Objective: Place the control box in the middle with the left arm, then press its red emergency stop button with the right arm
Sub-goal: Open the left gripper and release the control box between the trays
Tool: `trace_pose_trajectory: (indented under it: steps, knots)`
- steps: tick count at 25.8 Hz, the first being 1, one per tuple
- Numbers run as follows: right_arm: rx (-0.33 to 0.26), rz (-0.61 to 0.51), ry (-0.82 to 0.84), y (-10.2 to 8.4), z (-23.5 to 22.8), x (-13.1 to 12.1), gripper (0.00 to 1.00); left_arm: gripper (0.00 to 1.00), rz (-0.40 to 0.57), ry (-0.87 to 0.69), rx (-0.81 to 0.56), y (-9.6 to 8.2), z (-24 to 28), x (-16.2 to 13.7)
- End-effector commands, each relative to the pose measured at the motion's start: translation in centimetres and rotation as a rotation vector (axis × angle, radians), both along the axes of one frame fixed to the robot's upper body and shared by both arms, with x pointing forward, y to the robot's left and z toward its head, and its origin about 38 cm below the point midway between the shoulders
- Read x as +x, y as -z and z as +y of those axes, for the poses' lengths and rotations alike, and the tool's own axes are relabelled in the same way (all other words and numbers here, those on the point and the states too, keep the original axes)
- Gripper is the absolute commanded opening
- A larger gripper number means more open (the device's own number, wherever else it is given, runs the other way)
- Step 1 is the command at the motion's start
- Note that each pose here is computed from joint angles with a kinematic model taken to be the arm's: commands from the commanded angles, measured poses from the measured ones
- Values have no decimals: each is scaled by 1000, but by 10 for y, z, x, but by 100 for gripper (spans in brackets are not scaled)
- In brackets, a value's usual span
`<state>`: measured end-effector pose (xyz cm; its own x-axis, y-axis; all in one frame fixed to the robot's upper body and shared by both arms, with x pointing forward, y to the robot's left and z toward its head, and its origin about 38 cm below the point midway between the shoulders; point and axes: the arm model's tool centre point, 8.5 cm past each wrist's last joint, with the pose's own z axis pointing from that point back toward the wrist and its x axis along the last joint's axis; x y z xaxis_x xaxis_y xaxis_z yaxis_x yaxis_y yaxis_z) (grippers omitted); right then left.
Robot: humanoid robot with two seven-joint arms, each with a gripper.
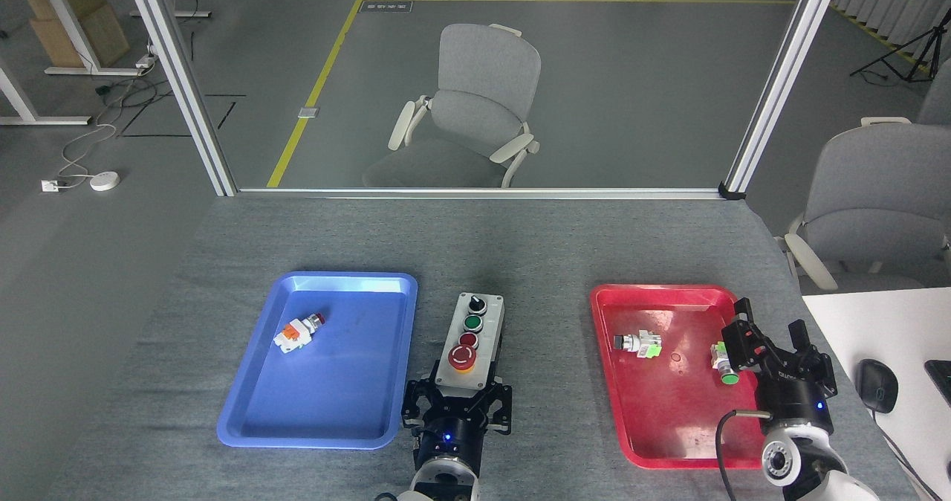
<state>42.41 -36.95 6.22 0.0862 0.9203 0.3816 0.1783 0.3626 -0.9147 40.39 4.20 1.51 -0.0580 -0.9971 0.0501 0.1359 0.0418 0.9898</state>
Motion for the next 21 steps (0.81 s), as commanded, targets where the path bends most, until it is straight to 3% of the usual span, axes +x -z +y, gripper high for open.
trace_pose_trajectory:
  steps: [1, 14, 15, 16, 17, 21]
  knots:
    - [-2, -1, -4, -1, 0, 1, 99, 0, 19, -31, -25, 4, -4, -5]
    - [-7, -1, -11, -1, 0, 1, 99, 0, 77, 117, -22, 28, -18, -16]
    - [-10, -1, -10, -1, -1, 1, 99, 9, 78, 132, -28, 29, -19, -17]
    - [-8, -2, -9, -2, -1, 0, 99, 41, 80, 136, -31, 29, -19, -17]
    - [-10, -1, -10, -1, -1, 1, 99, 94, 85, 129, -36, 30, -18, -17]
    - [-12, -1, -12, -2, -2, 0, 99, 99, 72, 131, -61, 28, -19, -16]
